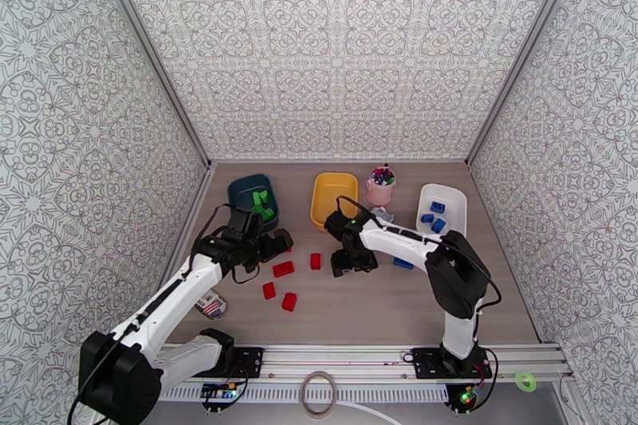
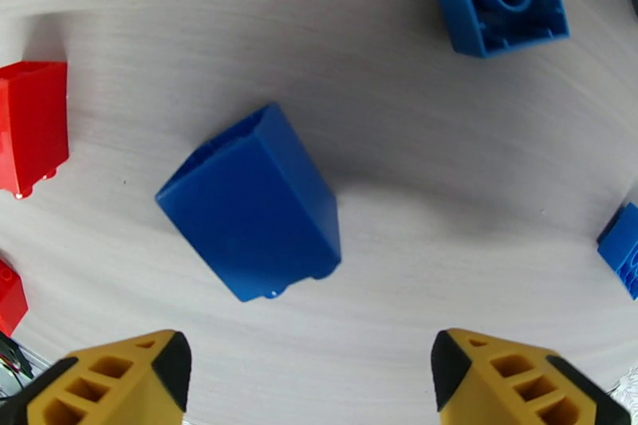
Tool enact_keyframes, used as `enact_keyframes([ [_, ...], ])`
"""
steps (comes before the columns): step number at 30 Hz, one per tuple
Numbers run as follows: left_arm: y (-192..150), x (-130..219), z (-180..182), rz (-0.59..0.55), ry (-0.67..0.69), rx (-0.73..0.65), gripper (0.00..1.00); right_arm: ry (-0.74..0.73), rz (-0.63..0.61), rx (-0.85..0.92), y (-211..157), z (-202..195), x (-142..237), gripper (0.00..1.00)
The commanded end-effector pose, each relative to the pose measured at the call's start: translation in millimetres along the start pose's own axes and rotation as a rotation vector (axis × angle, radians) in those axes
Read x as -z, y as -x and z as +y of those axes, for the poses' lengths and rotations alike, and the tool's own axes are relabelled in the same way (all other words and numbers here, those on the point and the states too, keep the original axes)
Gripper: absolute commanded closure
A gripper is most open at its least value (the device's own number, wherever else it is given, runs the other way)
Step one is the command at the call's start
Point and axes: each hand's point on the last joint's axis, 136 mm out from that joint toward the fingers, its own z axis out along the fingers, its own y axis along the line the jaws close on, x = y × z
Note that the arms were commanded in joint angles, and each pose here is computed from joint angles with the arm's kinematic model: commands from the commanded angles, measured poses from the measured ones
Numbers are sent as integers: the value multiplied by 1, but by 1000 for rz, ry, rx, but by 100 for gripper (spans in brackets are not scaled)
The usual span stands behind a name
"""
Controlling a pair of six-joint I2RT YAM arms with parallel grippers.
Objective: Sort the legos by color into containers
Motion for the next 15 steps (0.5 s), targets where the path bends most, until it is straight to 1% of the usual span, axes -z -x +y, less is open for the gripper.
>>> enact_keyframes([
  [1,-1,-2,6,-21,23,51,1,-17,-9,49,9,4,1,17],
  [3,-5,-3,8,-22,27,72,1,-11,-4,64,11,7,-1,19],
  [9,-18,-2,8,-26,48,80,1,-7,14,65,20,2,-11,31],
  [15,-28,-1,5,-27,64,71,1,-1,15,64,33,-6,-15,39],
])
